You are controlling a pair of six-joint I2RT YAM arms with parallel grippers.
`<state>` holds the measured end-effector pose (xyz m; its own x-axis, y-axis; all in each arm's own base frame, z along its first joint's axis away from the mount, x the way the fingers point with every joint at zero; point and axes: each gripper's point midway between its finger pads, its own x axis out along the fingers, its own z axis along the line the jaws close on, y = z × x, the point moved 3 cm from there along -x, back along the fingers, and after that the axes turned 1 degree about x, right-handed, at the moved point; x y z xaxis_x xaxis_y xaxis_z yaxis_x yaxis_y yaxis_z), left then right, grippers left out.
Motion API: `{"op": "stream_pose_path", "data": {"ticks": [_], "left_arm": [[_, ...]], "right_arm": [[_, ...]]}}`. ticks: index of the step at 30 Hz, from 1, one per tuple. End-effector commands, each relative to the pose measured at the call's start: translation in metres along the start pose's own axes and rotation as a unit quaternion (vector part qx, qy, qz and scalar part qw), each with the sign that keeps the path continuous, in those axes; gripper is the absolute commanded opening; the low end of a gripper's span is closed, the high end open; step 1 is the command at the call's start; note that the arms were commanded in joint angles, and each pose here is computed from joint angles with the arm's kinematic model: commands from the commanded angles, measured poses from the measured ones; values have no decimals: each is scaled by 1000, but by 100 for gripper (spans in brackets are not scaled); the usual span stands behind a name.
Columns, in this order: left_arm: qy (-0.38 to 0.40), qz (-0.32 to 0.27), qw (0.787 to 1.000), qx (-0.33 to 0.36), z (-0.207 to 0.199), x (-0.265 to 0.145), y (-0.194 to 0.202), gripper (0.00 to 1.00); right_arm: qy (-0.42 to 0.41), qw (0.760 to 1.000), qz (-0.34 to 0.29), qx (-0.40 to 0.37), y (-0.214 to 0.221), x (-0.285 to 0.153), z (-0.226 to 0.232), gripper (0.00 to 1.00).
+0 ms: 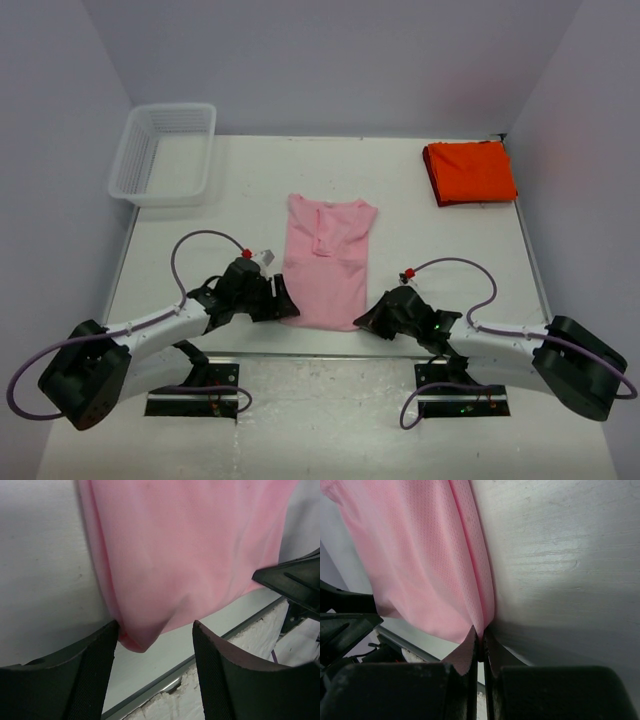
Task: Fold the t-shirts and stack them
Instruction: Grab one side of the 2/3 rectangular tshirt with both arms, then fold the long partially folded tshirt into a neat square
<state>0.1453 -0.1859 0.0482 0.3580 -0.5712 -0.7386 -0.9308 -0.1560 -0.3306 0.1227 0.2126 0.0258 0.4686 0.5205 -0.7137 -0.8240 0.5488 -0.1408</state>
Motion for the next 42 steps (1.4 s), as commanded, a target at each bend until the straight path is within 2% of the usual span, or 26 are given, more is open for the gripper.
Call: {"op": "stream_pose_path", "data": {"ticks": [1,7,9,11,12,14,16,22,27,33,39,42], "left_arm": [[-7,13,1000,-4,4,10,8,63],[-12,21,1000,-4,5,14,16,56],[-10,18,1000,-3,5,12,15,47],[-7,14,1000,-2,3,10,14,37],[-7,11,1000,-1,2,9,13,24],[-8,10,1000,0,1,6,12,6],[-8,9,1000,3,1,3,12,0],[-9,15,1000,12,2,-4,16,0],[-6,33,999,21,3,-4,22,4],[11,42,998,35,0,-7,26,3],[55,30,996,61,-22,-18,20,0],[77,16,994,80,-40,-28,14,0]], "right_arm": [[134,991,-3,-26,4,-2,-71,0],[135,990,-4,-29,3,-2,-71,0],[136,990,-4,-29,3,-2,-72,0],[136,990,-3,-30,3,-2,-70,0],[136,990,-3,-30,3,-2,-70,0],[137,990,-4,-31,3,-2,-69,0],[141,989,-5,-32,2,-3,-70,0],[149,988,-17,-33,-2,-6,-70,0],[151,987,-26,-37,-5,-10,-70,0],[140,987,-20,-71,-1,-15,-64,0],[128,983,-31,-130,-1,-27,-35,0],[111,981,-48,-154,-3,-41,-3,0]]}}
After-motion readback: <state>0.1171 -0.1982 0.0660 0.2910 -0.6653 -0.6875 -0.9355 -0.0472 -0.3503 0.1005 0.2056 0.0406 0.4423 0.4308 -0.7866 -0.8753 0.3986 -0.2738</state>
